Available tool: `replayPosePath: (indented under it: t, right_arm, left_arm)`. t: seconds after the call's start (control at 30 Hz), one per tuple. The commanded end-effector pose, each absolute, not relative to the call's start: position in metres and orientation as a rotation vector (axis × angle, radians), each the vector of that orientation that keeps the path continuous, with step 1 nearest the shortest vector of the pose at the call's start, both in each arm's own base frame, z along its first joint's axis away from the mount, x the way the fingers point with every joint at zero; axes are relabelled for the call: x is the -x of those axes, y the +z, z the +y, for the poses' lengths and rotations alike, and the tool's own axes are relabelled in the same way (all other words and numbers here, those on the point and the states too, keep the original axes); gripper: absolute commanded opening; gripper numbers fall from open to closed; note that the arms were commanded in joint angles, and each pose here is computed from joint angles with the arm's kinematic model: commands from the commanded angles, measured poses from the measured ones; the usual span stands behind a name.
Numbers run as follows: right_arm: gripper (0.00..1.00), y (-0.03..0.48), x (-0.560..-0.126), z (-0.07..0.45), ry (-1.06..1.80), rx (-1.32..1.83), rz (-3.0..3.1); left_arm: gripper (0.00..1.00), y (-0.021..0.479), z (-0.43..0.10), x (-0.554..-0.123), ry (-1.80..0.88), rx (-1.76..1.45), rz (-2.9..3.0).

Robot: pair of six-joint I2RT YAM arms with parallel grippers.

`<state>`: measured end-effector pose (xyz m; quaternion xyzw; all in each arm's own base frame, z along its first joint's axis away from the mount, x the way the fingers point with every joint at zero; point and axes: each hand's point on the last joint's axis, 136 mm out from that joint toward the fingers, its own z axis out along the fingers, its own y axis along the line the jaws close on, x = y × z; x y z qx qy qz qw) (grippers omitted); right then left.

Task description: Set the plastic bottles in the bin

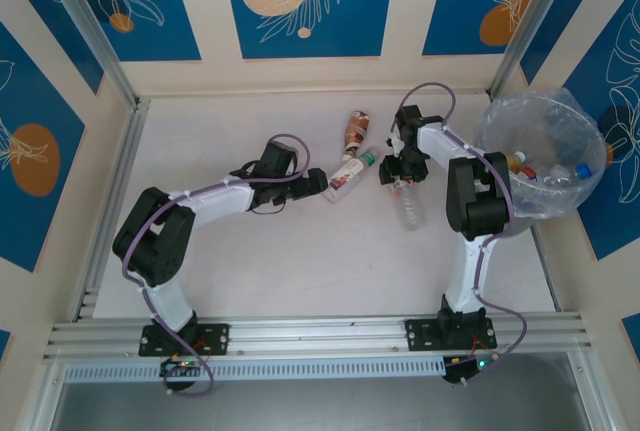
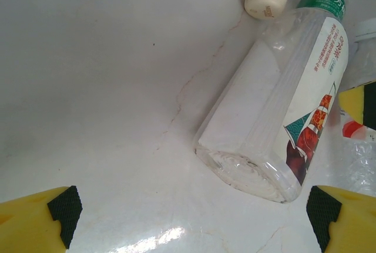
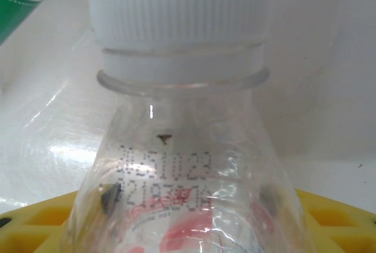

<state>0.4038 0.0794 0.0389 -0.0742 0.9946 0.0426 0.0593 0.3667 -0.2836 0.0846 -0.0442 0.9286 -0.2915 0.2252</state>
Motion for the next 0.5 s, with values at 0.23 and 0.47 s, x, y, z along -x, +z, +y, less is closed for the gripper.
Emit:
replayPosePath:
  t: [0.23,0.47]
  right_arm:
    - [0.62,0.068,-0.400,0.084,0.188,0.175,2.953]
    - [0.60,0.092,-0.394,0.080,0.171,0.160,2.898]
  left_arm:
    - [1.00,0.087,-0.280,-0.369,-0.817,0.148,2.568]
    - [1.00,0.088,-0.280,-0.368,-0.817,0.145,2.566]
